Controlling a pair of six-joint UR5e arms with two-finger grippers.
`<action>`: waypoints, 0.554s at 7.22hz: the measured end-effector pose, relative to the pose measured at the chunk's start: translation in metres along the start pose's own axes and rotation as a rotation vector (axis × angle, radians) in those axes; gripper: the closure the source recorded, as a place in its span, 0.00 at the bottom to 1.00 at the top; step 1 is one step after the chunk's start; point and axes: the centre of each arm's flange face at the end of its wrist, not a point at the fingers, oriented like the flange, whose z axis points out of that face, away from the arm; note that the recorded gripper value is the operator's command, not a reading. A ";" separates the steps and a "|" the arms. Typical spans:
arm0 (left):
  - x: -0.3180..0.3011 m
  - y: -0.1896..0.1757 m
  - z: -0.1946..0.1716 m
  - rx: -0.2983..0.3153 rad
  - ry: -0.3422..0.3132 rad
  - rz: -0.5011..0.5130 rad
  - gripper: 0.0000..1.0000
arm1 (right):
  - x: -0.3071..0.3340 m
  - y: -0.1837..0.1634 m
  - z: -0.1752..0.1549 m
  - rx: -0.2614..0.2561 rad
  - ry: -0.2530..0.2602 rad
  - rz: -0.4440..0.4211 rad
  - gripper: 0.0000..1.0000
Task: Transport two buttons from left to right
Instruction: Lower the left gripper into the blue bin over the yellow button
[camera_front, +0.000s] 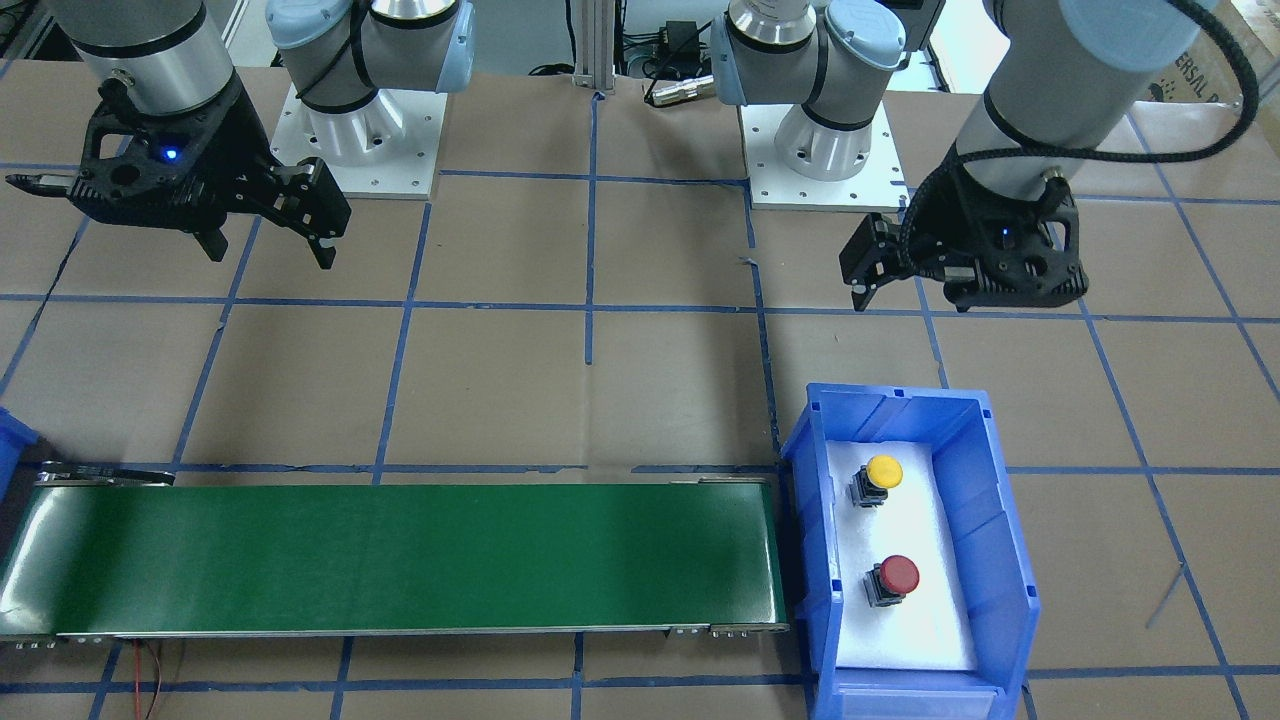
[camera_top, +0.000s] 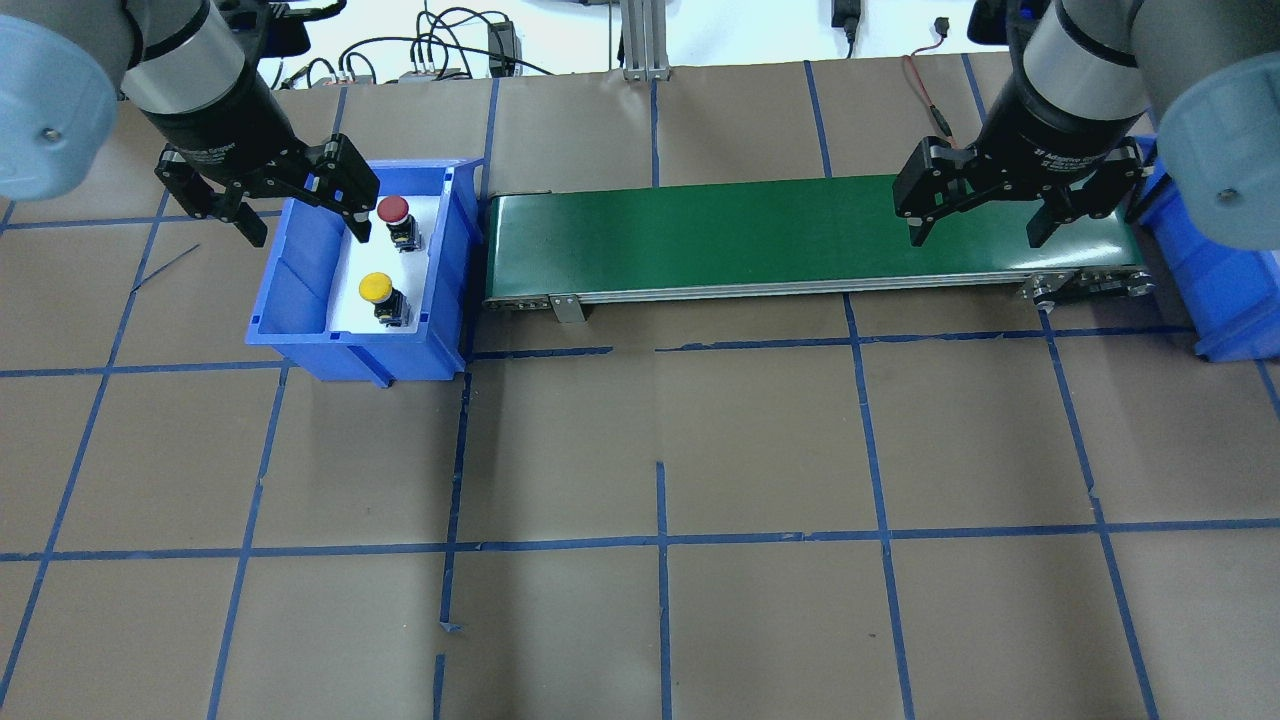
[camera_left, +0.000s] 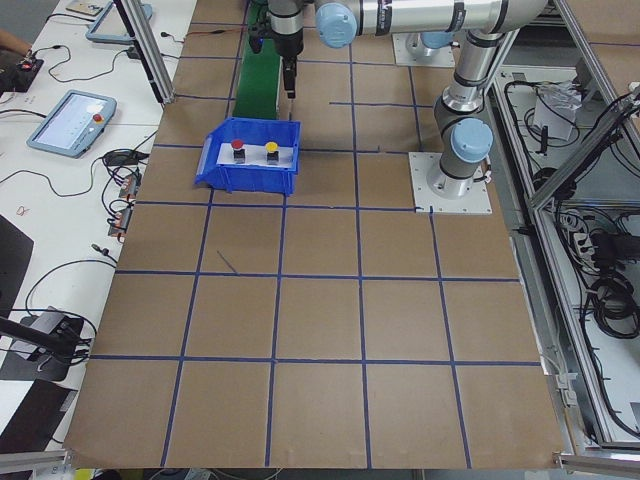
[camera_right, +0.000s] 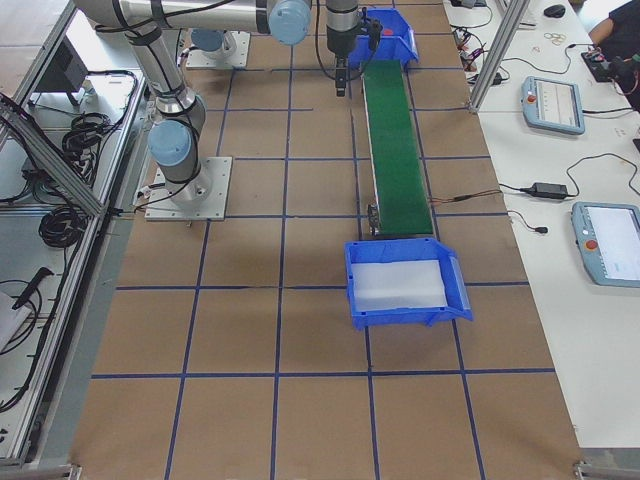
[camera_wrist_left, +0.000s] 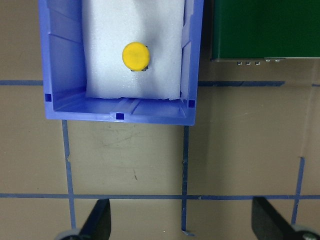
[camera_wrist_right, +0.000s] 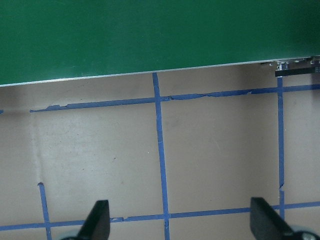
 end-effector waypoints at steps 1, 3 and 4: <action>-0.025 -0.026 0.031 -0.015 0.006 -0.001 0.00 | 0.000 0.000 0.000 0.000 0.000 0.000 0.00; -0.055 -0.064 0.094 -0.035 0.016 0.007 0.00 | 0.000 0.000 0.000 -0.001 0.000 0.000 0.00; -0.060 -0.077 0.119 -0.039 0.021 0.006 0.00 | 0.000 0.000 0.000 0.000 0.000 0.000 0.00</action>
